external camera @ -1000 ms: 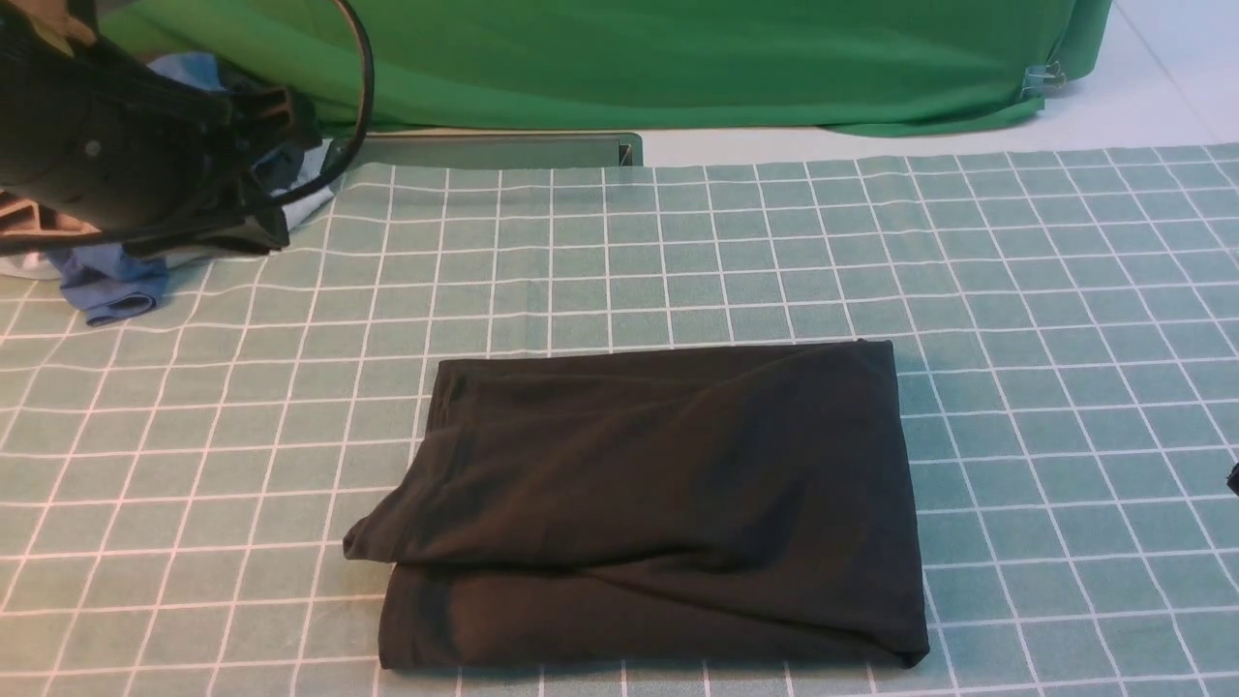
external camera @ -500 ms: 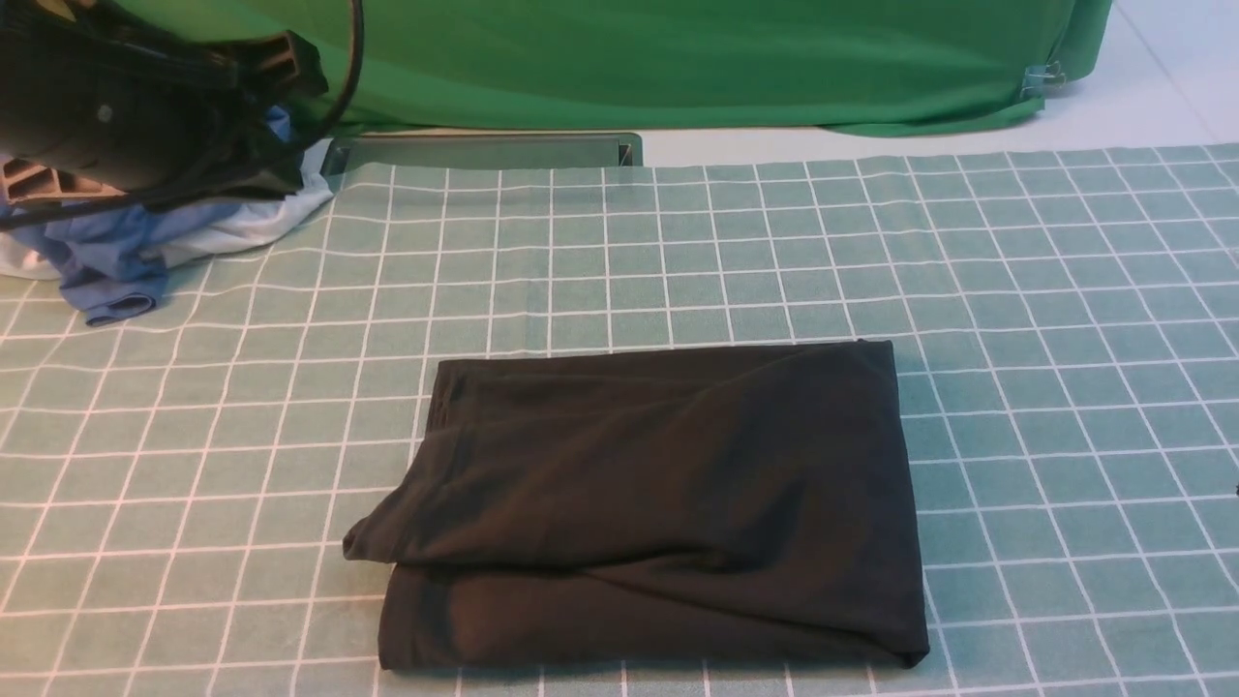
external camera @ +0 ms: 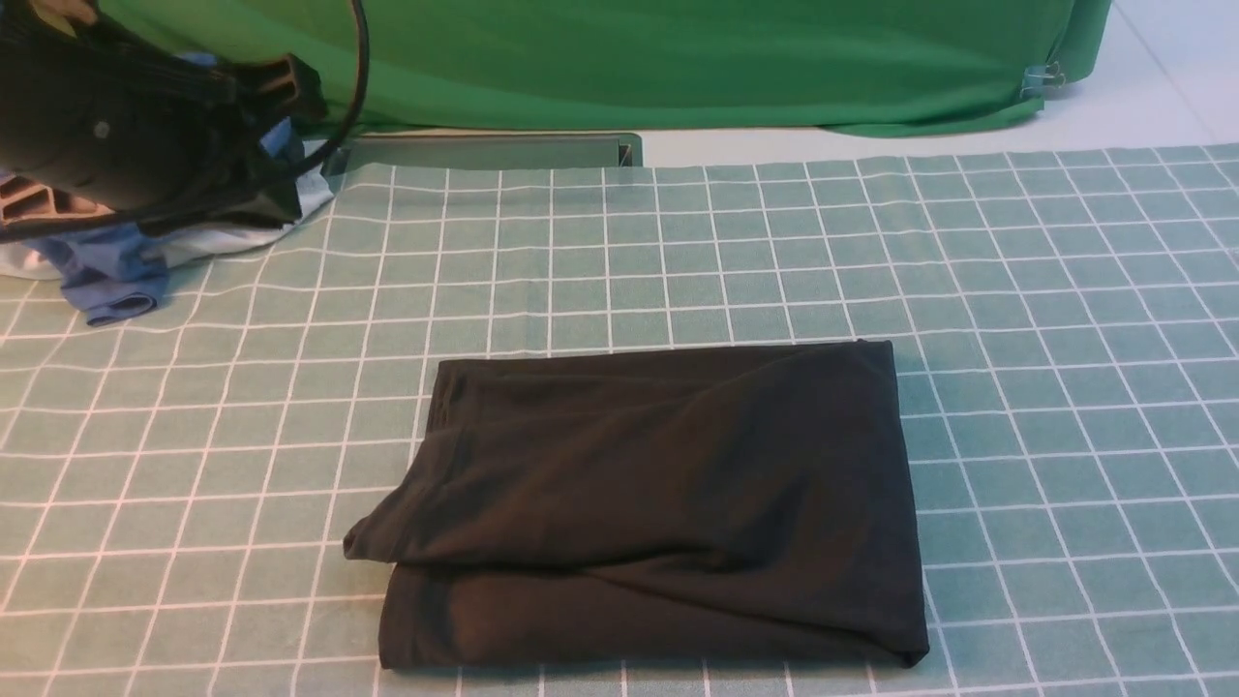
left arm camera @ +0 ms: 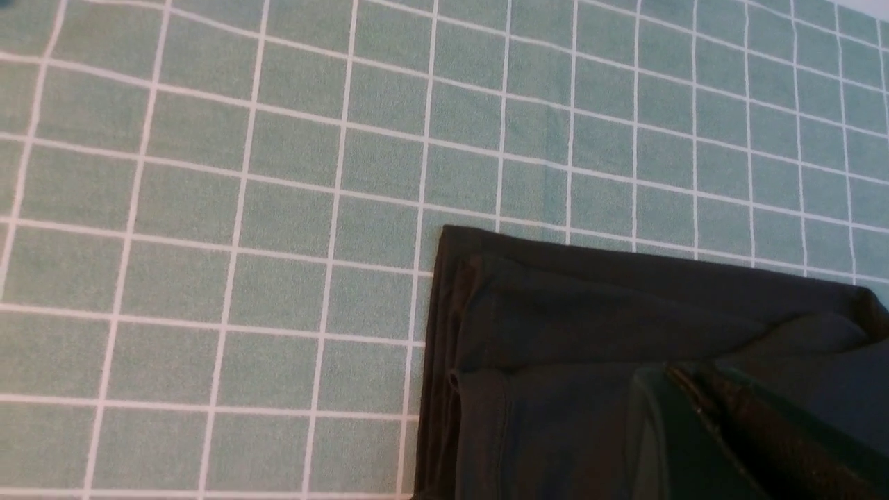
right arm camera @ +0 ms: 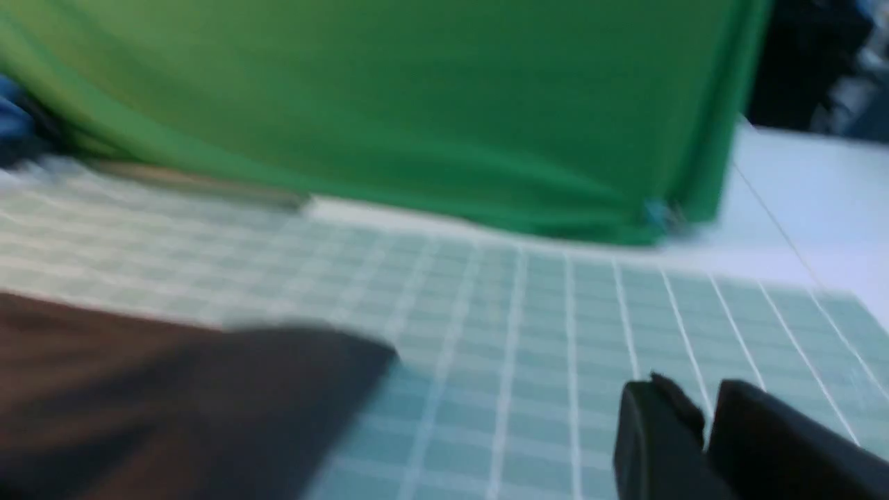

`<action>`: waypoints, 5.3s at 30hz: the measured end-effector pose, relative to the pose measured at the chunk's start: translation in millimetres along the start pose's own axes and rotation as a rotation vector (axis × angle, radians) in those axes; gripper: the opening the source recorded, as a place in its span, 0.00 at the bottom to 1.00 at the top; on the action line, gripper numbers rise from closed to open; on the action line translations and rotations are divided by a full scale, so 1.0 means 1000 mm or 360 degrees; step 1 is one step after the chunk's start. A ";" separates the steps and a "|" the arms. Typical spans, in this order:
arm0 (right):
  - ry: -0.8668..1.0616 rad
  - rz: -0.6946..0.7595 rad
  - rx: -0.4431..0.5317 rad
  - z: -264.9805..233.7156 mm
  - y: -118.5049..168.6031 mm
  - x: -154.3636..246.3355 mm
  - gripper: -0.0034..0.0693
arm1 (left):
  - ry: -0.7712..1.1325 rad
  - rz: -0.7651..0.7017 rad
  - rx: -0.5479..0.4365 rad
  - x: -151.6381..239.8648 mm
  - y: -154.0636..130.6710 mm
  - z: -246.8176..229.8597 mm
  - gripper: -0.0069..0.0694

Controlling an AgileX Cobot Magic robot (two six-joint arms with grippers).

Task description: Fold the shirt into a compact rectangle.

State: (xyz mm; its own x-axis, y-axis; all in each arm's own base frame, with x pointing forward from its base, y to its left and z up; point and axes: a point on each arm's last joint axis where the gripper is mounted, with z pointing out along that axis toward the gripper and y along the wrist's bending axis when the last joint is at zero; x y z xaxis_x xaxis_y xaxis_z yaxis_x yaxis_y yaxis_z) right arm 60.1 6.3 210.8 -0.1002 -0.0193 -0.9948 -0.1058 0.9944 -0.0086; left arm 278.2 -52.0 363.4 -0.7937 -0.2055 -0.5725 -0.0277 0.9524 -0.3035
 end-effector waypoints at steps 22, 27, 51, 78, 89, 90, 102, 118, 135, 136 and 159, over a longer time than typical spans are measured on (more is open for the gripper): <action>0.0118 -0.0090 0.0124 -0.003 -0.005 0.023 0.33 | 0.0243 0.0049 -0.0028 0.020 0.004 -0.001 0.11; 0.0118 -0.0090 0.0124 -0.003 -0.005 0.023 0.34 | 0.0272 0.0091 0.0011 0.042 0.005 -0.027 0.11; 0.0117 -0.0090 0.0124 -0.003 -0.005 0.023 0.37 | -0.0757 -0.0060 0.0340 0.189 0.052 -0.064 0.11; 0.0117 -0.0090 0.0124 -0.003 -0.005 0.023 0.37 | -0.1373 0.0327 0.0055 0.238 0.091 -0.036 0.11; 0.0116 -0.0090 0.0124 -0.003 -0.005 0.023 0.37 | -0.1276 0.0185 -0.0018 0.263 0.105 -0.017 0.11; 0.0116 -0.0090 0.0124 -0.003 -0.005 0.023 0.37 | -0.1255 0.0182 -0.0048 0.264 0.106 -0.016 0.11; 0.0117 -0.0090 0.0124 -0.003 -0.005 0.023 0.37 | -0.1229 0.0112 -0.0188 0.265 0.112 -0.015 0.11; 0.0116 -0.0090 0.0124 -0.003 -0.005 0.023 0.37 | -0.1229 0.0116 -0.0190 0.265 0.112 -0.015 0.11; 0.0116 -0.0090 0.0124 -0.003 -0.005 0.023 0.37 | -0.1229 0.0120 -0.0191 0.265 0.112 -0.015 0.11; 0.0116 -0.0090 0.0124 -0.003 -0.005 0.023 0.37 | -0.1229 0.0120 -0.0191 0.265 0.112 -0.015 0.11; 0.0116 -0.0090 0.0124 -0.003 -0.005 0.023 0.37 | -0.1228 0.0124 -0.0193 0.265 0.112 -0.015 0.11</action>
State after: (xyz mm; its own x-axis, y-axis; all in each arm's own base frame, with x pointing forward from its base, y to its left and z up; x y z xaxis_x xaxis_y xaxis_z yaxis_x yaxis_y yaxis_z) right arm 55.4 0.6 188.1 -0.1680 -0.0803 -0.9825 -0.0364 0.9965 -0.0752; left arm 55.3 3.3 189.2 -0.1504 -0.1933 -0.9695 -0.0907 0.9793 -0.1812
